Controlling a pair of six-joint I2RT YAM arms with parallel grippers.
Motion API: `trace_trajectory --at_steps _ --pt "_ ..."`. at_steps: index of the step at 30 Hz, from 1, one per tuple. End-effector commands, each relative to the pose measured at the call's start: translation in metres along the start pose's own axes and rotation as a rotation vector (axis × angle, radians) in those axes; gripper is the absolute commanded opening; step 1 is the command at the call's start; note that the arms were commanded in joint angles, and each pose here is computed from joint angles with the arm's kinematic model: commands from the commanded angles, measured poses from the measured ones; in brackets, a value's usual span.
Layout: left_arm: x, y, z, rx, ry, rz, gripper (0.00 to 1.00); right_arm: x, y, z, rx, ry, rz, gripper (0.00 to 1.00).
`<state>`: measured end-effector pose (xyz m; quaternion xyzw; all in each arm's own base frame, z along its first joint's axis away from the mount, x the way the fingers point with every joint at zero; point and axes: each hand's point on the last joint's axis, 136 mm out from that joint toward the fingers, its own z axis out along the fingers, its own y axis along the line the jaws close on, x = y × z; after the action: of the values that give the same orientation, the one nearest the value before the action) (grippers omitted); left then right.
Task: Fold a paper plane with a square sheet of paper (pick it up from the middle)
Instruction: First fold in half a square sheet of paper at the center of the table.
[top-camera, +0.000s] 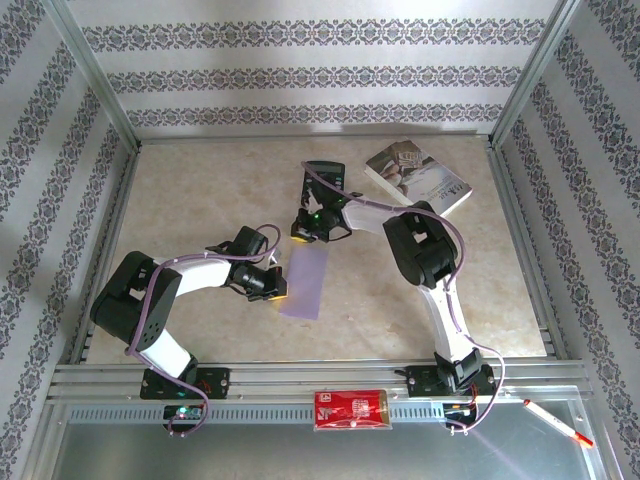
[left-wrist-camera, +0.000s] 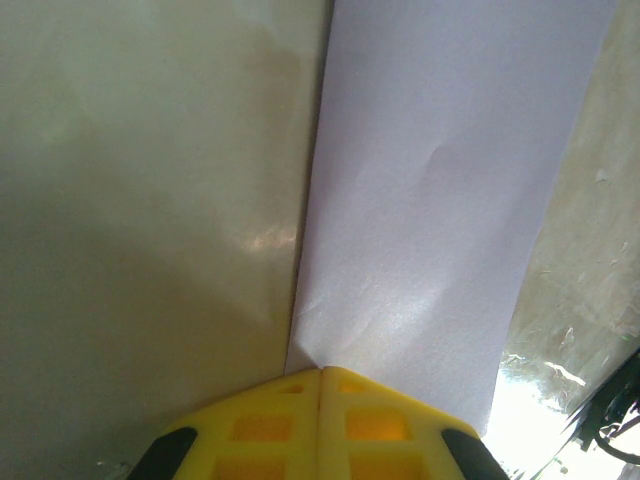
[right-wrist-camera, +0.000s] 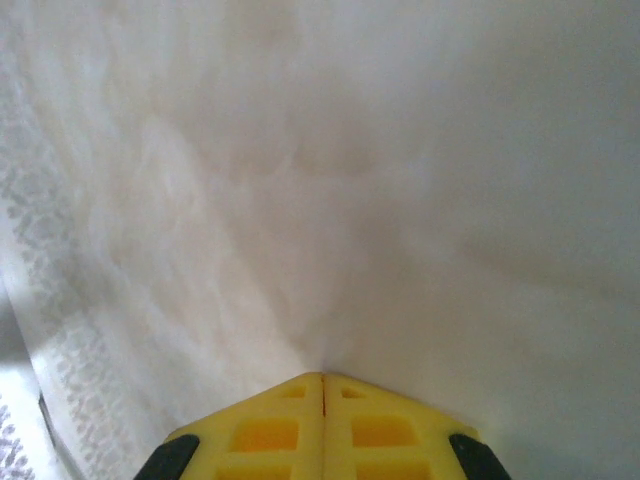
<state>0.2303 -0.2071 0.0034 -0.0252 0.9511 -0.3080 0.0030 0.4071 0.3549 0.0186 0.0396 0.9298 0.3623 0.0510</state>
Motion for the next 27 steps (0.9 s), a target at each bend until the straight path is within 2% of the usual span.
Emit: trace_trajectory --at_steps 1,8,13,21,27 --pt "0.073 0.103 0.01 -0.426 0.198 -0.122 0.0 -0.05 -0.035 -0.011 0.103 -0.162 0.016 0.0" --pt "0.072 0.102 0.01 -0.423 0.194 -0.119 0.0 -0.049 -0.003 -0.043 0.027 -0.194 -0.056 0.0" --pt "0.072 0.101 0.01 -0.421 0.188 -0.117 0.0 -0.013 0.02 -0.06 -0.032 -0.178 -0.11 0.0" --pt "0.069 0.101 0.009 -0.422 0.179 -0.112 0.0 0.046 0.041 -0.039 -0.075 -0.081 -0.137 0.0" --pt "0.07 0.101 0.009 -0.42 0.177 -0.111 0.0 0.068 0.033 -0.013 -0.078 -0.029 -0.097 0.0"
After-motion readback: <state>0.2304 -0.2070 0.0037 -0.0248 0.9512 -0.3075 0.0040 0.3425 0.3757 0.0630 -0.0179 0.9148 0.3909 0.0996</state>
